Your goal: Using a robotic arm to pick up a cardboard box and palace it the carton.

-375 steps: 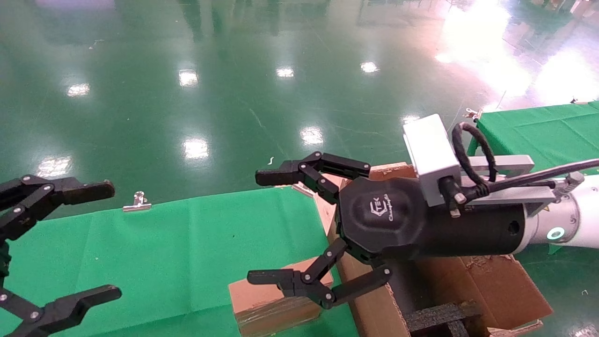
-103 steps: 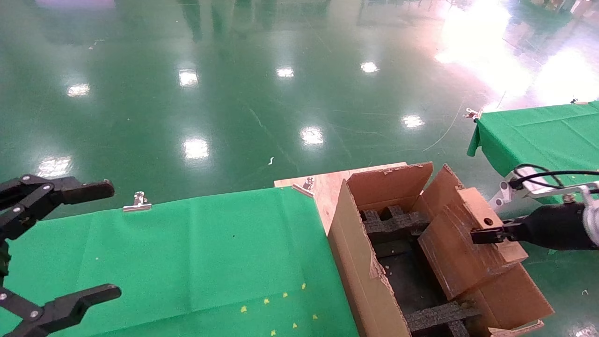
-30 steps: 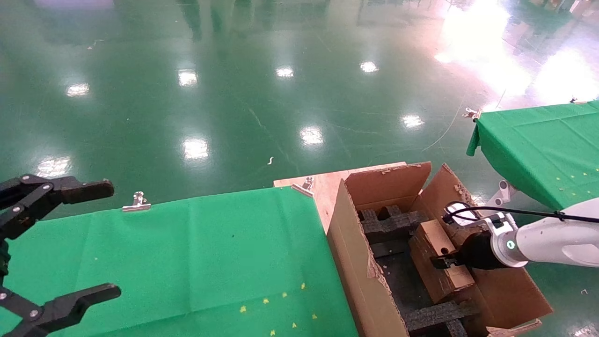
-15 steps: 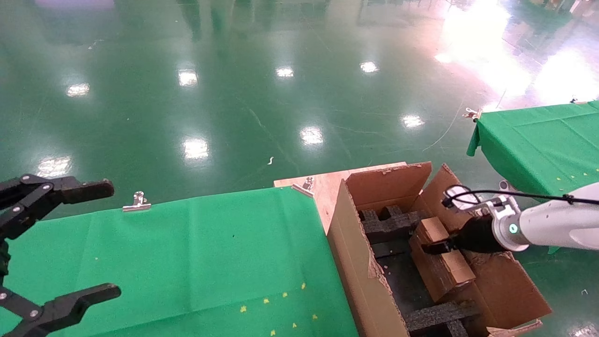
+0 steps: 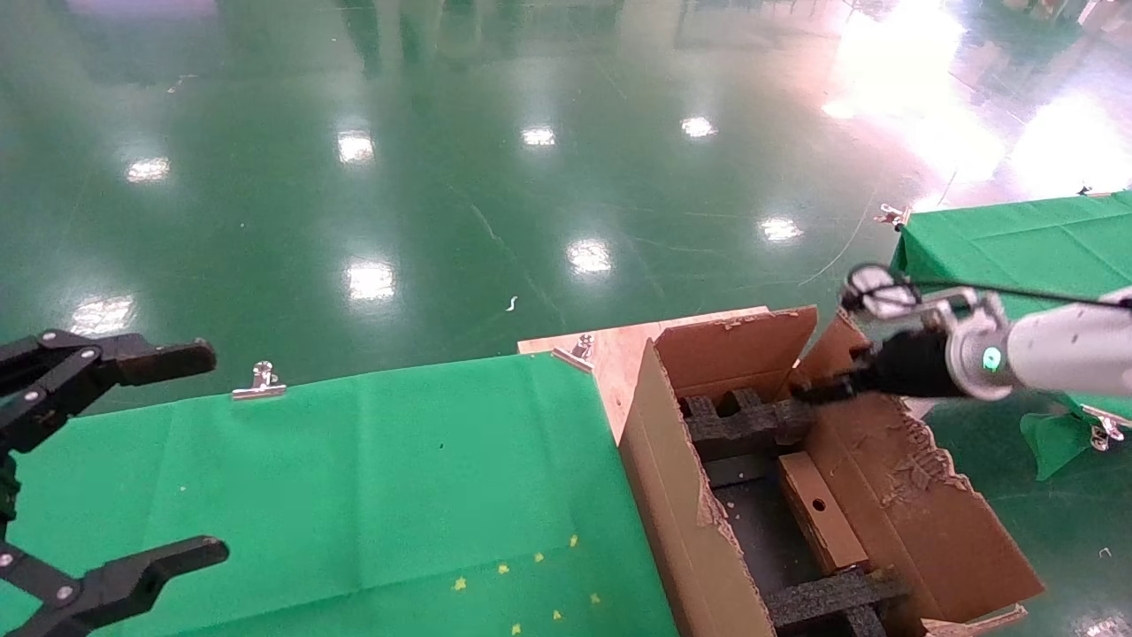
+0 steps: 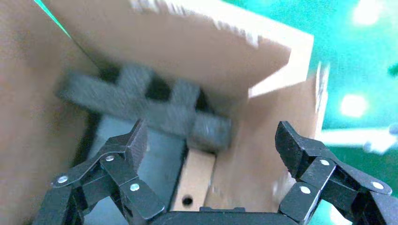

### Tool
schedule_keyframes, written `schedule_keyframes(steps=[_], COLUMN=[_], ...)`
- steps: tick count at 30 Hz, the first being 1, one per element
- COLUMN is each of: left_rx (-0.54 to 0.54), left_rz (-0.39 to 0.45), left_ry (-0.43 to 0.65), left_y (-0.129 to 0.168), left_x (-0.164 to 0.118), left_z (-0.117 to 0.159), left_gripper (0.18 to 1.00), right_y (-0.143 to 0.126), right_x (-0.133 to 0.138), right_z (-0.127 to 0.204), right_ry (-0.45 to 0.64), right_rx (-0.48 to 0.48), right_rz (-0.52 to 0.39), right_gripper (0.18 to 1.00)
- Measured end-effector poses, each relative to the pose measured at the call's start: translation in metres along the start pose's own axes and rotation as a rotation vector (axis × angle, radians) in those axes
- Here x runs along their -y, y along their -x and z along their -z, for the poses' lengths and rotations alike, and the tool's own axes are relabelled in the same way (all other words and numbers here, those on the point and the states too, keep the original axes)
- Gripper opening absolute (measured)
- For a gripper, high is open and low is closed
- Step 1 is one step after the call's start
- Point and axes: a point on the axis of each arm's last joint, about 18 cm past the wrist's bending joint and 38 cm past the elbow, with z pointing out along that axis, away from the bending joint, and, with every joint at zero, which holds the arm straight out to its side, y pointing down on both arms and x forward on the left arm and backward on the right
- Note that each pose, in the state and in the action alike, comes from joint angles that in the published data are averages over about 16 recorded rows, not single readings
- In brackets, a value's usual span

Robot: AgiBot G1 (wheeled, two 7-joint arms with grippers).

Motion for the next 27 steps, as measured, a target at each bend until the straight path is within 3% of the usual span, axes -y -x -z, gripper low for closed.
schedule_keyframes(steps=[12, 17, 27], left_rx=[0.000, 0.000, 0.001], left_rz=[0.000, 0.000, 0.000], left_ry=[0.000, 0.000, -0.001], left_y=[0.000, 0.000, 0.000], left_x=[0.000, 0.000, 0.000], left_z=[0.000, 0.000, 0.000], left_gripper=[1.001, 1.001, 1.001], right_y=[0.053, 0.070, 0.081], right_x=[0.068, 0.077, 0.081], right_z=[0.069, 0.089, 0.093], right_ry=[-0.242, -0.300, -0.323], right_rx=[0.226, 0.304, 0.351], right_rz=[0.143, 0.178, 0.192], right_gripper=[0.997, 1.001, 1.001])
